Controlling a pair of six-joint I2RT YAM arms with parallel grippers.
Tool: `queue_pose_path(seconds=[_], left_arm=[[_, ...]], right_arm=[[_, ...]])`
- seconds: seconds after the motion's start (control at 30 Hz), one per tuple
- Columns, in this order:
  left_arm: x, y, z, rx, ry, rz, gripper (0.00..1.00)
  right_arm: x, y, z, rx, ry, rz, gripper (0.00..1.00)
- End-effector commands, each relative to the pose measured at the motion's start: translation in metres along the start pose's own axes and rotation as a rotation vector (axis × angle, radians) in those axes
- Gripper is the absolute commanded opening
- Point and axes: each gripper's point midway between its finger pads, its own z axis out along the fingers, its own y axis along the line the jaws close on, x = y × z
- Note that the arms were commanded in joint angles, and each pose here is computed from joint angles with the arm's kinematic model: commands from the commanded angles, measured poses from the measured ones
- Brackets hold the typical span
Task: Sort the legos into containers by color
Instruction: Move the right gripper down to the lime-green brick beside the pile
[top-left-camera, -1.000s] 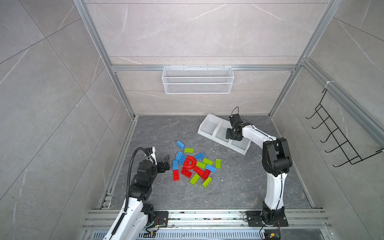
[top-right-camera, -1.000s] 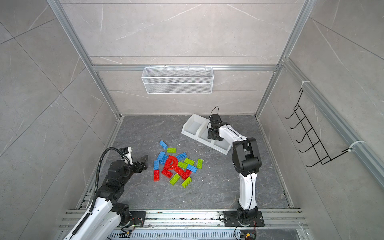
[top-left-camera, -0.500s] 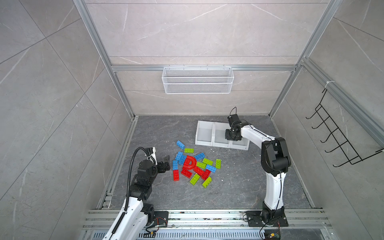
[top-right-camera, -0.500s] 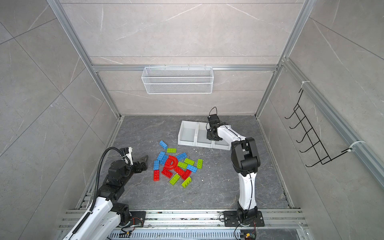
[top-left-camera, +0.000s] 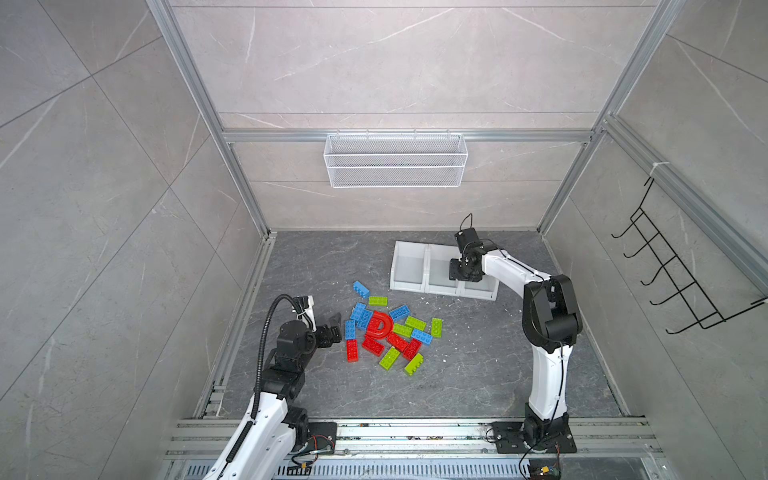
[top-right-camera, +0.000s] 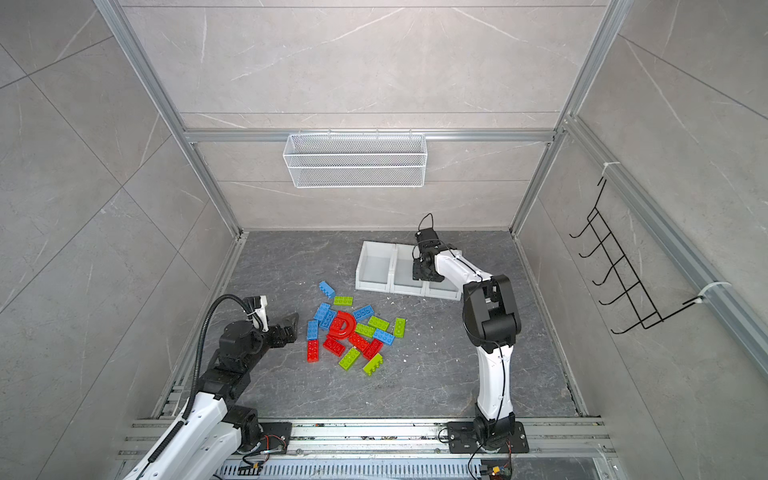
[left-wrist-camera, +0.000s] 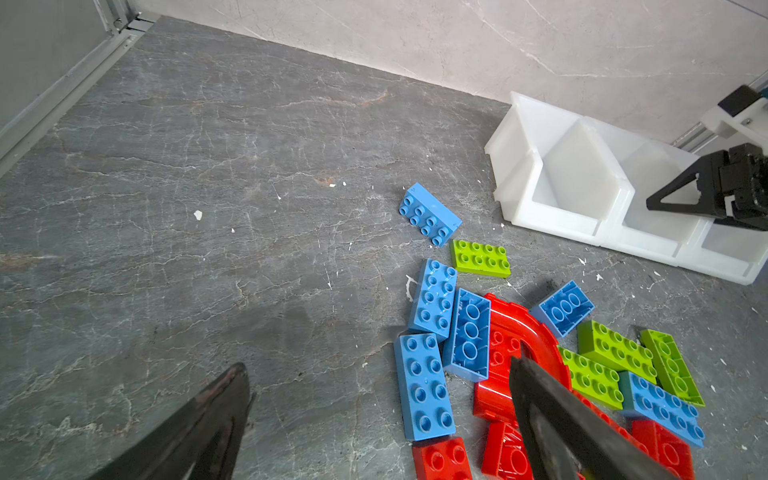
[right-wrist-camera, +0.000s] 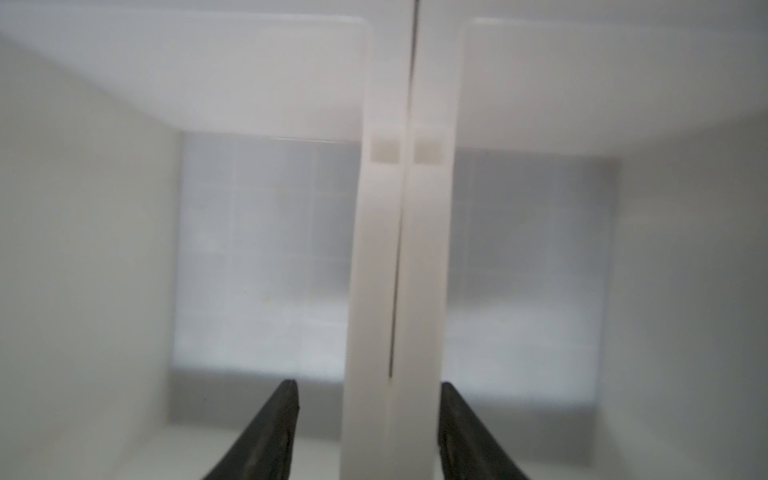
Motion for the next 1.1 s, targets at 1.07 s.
queue_pose_path(seconds=[1.07], left_arm=[[-0.014,-0.011,-0.009,0.062,-0.080,0.040,1.00]], right_arm=[[0.181,0.099,-0.063,-0.129,0.143,-0.135,0.64]])
